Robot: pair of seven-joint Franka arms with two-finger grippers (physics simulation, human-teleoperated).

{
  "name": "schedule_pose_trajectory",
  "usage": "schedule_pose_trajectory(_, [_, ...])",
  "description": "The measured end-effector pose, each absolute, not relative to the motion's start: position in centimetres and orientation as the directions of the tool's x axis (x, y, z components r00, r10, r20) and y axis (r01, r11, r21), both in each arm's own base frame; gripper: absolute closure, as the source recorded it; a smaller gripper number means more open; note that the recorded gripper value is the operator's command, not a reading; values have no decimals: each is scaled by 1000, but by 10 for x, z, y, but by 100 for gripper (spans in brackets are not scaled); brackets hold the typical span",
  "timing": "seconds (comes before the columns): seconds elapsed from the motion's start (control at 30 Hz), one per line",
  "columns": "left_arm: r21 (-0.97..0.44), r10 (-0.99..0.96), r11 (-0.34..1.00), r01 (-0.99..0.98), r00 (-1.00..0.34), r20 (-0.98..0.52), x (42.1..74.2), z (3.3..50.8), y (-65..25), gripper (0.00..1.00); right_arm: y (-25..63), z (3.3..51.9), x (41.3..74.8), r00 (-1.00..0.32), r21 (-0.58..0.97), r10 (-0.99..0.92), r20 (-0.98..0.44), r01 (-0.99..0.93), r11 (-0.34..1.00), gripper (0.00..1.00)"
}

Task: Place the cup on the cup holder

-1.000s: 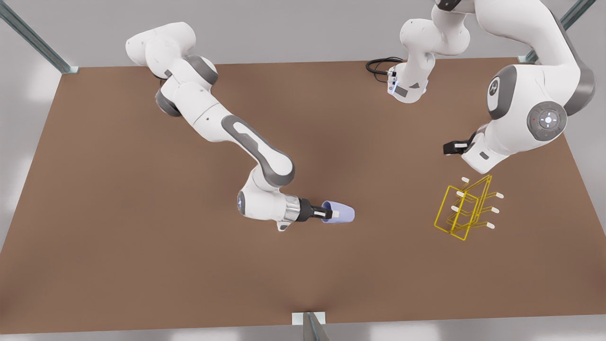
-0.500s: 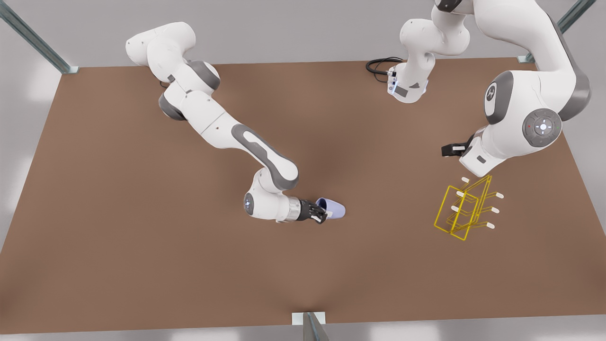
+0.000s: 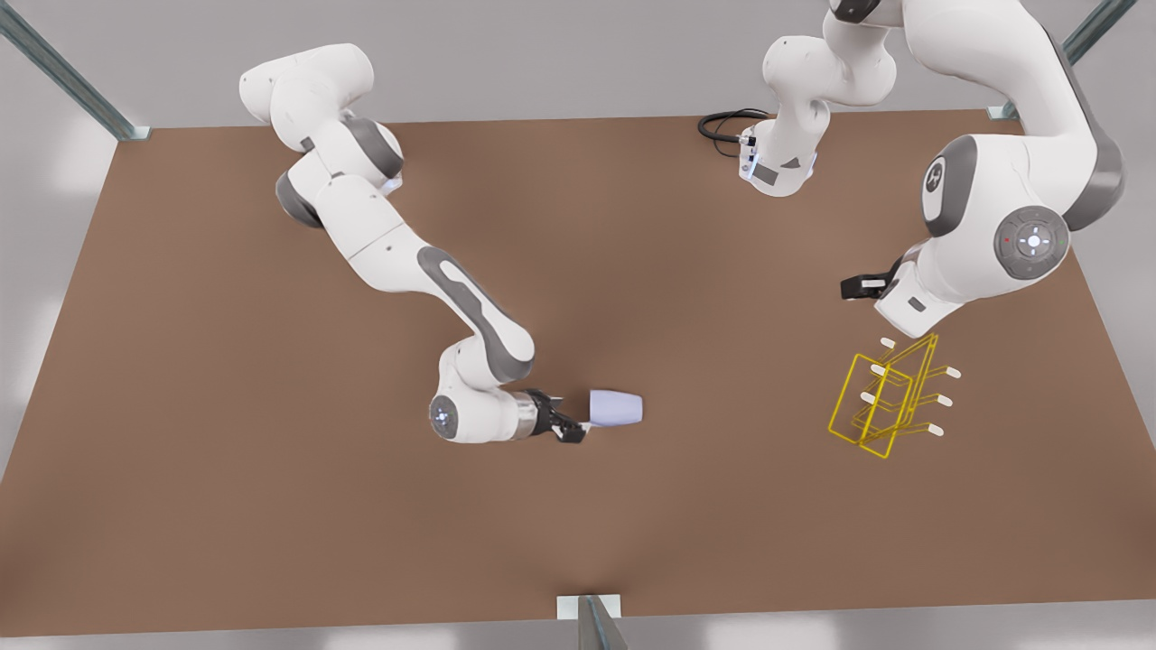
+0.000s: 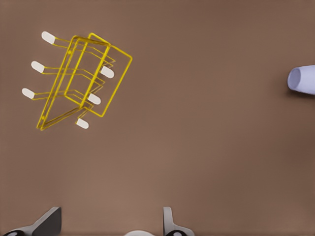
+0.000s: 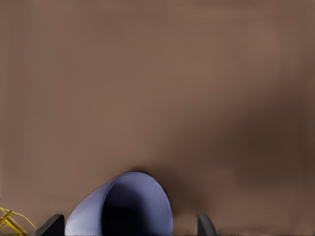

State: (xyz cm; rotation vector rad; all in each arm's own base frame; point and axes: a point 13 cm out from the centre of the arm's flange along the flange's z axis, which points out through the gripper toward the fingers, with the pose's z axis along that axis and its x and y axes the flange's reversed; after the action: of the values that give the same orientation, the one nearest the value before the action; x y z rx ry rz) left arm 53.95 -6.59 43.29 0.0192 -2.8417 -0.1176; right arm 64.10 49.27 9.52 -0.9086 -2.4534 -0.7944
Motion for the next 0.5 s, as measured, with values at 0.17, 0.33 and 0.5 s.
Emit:
schedule_pose_trajectory(0.17, [93, 88, 988, 124, -942, 324, 520, 377, -244, 0, 246, 295, 731, -736, 395, 591, 330, 676, 622, 0])
schedule_pose_trajectory(0.33, [172, -49, 985, -3, -963, 264, 527, 278, -376, 0, 19, 423, 655, -809, 159, 588, -8, 579, 799, 0])
schedule_pose_trajectory(0.5, [102, -421, 905, -412, -902, 94, 567, 220, -421, 0, -30, 413, 618, -890, 7, 456, -7, 456, 890, 0])
